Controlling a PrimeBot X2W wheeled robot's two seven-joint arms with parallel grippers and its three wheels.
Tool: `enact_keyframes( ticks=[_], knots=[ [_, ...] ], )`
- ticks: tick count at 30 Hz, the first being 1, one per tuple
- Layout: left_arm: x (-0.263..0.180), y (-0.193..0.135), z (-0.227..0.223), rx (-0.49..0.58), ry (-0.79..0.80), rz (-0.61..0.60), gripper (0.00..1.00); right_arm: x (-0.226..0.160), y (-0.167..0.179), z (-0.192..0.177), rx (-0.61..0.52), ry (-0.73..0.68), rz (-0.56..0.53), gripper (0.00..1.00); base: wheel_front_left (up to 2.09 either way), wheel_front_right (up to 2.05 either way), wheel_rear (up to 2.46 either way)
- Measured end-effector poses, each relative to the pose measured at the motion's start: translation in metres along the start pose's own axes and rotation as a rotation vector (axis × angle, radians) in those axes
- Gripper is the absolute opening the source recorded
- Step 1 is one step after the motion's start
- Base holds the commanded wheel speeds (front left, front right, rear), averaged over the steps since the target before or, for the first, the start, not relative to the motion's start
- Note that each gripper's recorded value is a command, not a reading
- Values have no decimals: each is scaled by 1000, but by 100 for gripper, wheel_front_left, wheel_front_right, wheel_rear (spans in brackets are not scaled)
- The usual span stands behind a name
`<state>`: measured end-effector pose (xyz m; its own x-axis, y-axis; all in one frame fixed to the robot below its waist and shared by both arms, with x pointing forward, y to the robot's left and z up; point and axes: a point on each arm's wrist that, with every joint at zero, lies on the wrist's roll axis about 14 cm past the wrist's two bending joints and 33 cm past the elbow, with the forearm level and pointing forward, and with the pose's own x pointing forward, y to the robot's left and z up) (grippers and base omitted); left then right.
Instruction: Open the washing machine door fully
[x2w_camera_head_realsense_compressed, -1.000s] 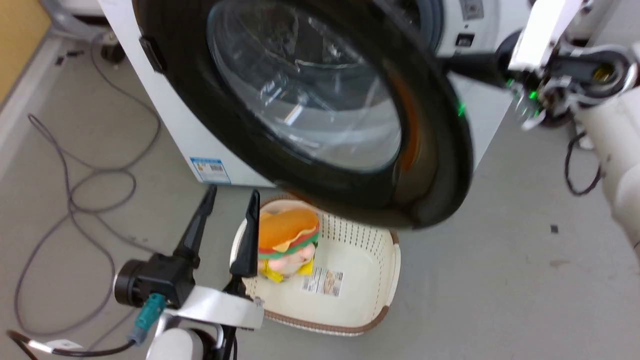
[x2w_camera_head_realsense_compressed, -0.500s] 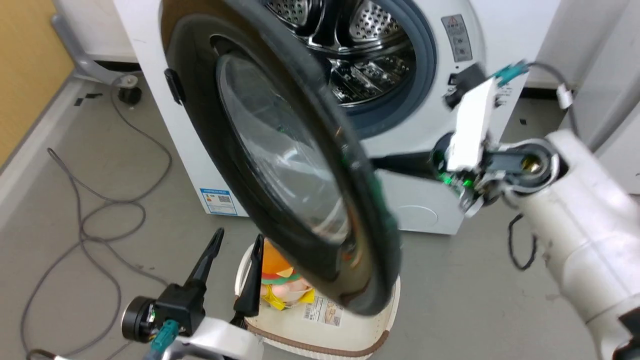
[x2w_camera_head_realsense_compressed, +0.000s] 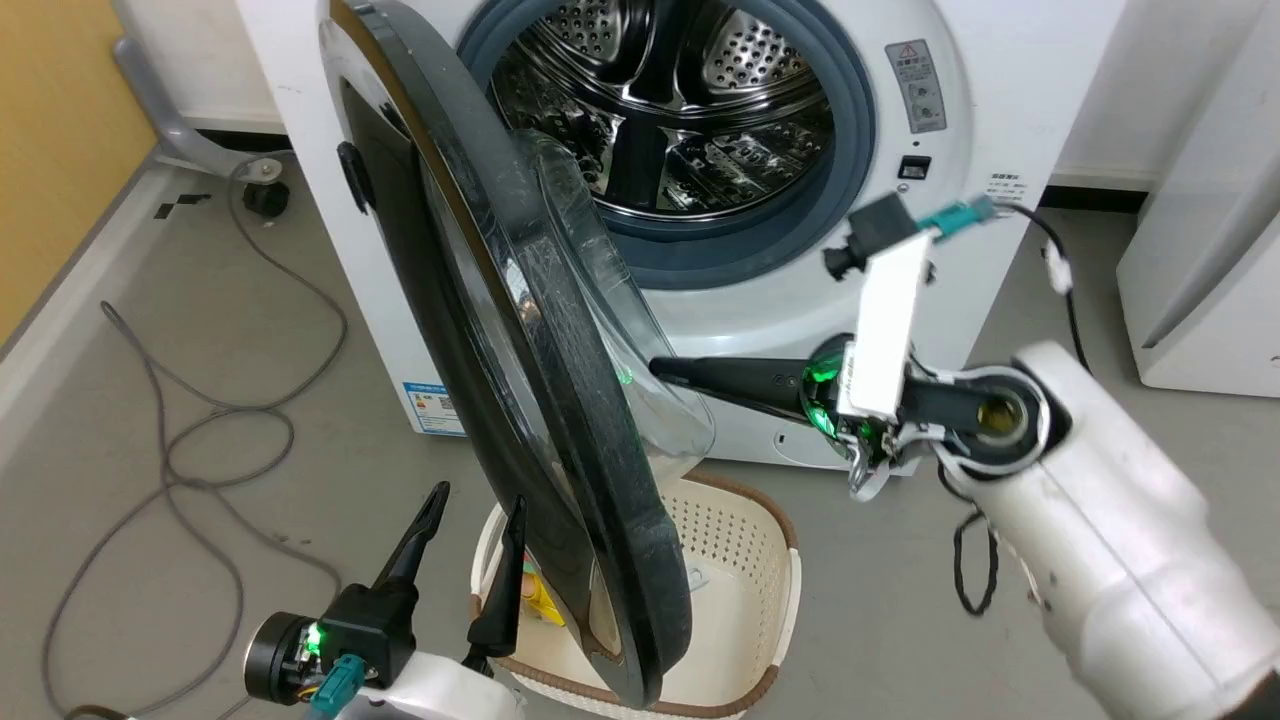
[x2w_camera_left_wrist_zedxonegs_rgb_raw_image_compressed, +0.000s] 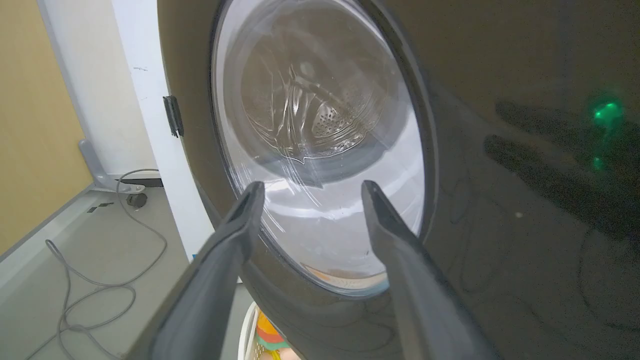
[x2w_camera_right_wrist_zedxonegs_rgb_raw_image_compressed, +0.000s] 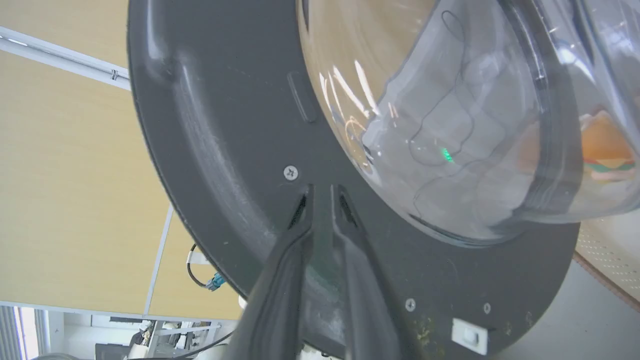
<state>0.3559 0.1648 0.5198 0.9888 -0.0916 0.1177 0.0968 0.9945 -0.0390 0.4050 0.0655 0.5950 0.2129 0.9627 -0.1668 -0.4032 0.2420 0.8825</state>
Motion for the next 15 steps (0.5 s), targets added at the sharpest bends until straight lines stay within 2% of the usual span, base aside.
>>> enact_keyframes(
  ticks=[1, 3, 8, 13, 15],
  knots=[
    [0, 0, 0, 0, 1, -1, 100, -2, -1, 2, 11, -36, 8, 49, 0, 0, 0],
    [2, -1, -1, 0, 3, 0, 100, -8, -5, 7, 45, -133, 26, 100, 0, 0, 0],
    [3, -4, -4, 0, 10, -10, 100, -40, -35, 13, 164, -420, 23, 100, 0, 0, 0],
    [3, -7, -11, -5, 32, -19, 100, -93, -88, 7, 242, -751, -119, 100, 0, 0, 0],
    [3, -8, -12, -6, 36, -22, 100, -110, -104, -4, 264, -832, -174, 100, 0, 0, 0]
  ],
)
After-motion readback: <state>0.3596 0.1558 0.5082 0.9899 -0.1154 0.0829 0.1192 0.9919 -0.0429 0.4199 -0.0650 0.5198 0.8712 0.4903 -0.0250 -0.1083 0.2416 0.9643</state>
